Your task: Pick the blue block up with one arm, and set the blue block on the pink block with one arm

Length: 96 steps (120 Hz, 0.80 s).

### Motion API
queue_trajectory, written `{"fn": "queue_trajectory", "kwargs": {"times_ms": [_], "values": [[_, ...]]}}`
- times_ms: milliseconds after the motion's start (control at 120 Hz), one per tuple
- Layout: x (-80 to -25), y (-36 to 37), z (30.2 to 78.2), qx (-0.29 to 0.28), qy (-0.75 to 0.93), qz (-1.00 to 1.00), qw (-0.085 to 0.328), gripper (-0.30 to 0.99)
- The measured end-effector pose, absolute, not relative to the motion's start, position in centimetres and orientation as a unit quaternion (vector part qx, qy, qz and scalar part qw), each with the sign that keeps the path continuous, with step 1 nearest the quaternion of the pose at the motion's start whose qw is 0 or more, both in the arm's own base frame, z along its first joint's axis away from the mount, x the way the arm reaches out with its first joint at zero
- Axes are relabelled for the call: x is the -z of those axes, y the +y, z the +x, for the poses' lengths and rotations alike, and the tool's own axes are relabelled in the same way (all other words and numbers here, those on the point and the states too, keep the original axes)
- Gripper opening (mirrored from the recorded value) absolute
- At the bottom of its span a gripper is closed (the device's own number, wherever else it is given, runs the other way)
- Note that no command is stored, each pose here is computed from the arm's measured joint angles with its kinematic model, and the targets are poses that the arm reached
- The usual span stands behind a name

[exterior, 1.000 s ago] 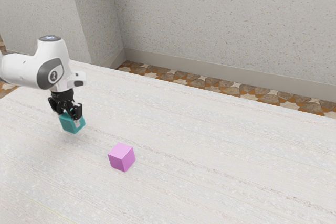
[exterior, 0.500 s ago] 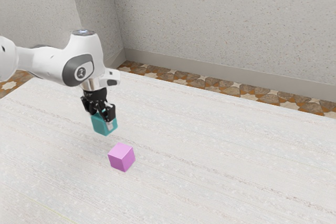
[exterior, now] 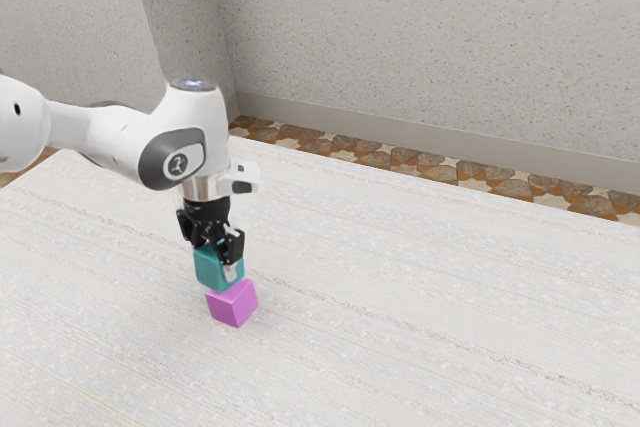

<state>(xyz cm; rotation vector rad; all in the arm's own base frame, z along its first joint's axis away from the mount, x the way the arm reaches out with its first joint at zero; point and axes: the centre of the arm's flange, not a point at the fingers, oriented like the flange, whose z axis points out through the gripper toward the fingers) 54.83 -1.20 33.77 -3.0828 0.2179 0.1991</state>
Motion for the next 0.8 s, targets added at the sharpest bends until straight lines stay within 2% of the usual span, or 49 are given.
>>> {"fn": "queue_trajectory", "kwargs": {"times_ms": [42,92,317,450,567,800], "values": [[-33.7,-1.2,54.8,-0.065,0.068,-0.995,0.023,0.35],[-33.7,-1.9,54.8,-0.064,0.074,-0.995,0.024,0.42],[-33.9,-2.7,54.8,-0.062,0.078,-0.995,0.025,0.58],[-36.5,-2.6,54.8,-0.043,0.075,-0.996,0.039,0.63],[-41.0,-3.1,55.9,-0.015,0.074,-0.996,0.051,0.66],[-58.7,-1.6,60.5,0.09,0.048,-0.993,0.052,0.68]]}}
